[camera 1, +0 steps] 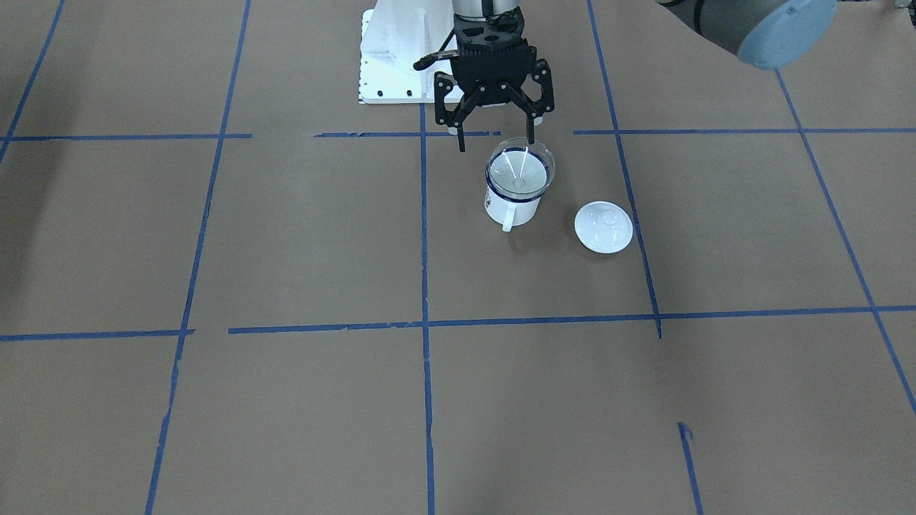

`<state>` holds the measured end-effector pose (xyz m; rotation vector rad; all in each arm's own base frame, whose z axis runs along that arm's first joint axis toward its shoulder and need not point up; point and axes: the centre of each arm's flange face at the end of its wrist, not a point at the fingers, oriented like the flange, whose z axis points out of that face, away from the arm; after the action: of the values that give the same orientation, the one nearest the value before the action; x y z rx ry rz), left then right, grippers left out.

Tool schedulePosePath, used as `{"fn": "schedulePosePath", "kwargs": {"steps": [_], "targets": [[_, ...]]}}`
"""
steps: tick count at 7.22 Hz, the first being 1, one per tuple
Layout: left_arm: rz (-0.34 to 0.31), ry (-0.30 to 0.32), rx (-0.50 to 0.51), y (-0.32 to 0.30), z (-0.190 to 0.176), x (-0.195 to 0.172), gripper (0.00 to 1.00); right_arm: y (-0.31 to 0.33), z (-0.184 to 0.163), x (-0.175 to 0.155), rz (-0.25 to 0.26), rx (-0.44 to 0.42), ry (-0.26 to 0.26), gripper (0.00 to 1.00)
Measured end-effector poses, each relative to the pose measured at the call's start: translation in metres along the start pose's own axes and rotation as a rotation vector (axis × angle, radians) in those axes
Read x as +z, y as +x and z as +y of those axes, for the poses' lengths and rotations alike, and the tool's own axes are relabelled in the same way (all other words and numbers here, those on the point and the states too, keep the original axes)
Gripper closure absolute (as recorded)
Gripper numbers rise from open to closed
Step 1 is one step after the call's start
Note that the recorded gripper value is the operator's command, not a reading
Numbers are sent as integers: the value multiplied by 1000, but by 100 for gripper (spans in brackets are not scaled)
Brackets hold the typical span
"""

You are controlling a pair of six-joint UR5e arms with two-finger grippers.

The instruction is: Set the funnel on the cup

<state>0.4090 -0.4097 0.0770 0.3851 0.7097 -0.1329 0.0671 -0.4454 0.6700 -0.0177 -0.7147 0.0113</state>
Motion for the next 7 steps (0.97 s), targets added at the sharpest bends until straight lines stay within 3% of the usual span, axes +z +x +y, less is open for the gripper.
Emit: {"fn": "schedulePosePath", "kwargs": {"steps": [3,5,7], "targets": [[199,6,27,-146,-109,11,0,0,0,0,0,0,0,0],[217,-66,86,-281,-164,43,0,0,0,0,0,0,0,0],[155,-130,167,-431,-151,73,0,0,0,0,0,0,0,0]]}}
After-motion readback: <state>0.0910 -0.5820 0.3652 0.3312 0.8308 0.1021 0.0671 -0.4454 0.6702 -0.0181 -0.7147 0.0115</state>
